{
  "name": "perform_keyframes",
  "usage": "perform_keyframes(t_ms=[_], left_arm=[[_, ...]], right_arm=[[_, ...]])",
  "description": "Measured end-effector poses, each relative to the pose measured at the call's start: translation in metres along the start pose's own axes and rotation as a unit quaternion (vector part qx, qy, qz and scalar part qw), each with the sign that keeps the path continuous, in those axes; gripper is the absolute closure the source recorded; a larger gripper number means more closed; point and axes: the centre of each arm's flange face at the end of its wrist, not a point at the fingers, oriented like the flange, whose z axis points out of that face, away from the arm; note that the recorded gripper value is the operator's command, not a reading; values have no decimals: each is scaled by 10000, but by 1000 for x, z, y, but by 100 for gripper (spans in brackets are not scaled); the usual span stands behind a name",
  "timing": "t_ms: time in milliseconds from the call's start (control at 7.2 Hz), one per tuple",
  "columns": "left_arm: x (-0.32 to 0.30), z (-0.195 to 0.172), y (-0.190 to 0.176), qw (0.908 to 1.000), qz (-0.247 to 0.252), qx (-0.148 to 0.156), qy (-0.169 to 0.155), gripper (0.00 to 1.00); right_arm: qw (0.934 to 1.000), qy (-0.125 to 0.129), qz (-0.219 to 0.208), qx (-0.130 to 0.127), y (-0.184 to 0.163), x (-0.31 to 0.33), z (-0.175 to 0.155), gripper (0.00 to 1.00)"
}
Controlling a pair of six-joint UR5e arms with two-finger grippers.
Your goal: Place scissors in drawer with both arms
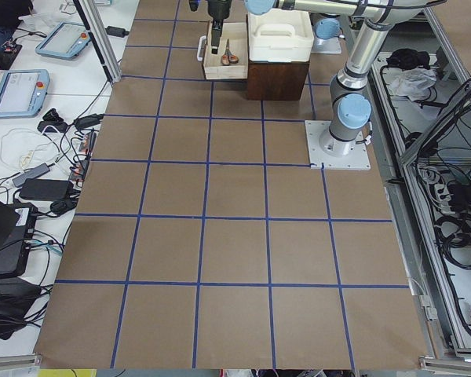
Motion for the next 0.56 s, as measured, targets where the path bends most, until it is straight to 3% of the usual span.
perform_keyframes(t_ms=[556], left_arm=[[-6,-8,-1,9996,-214,9,156,0]], right_arm=[[10000,-15,-2,-98,2,0,11,0]])
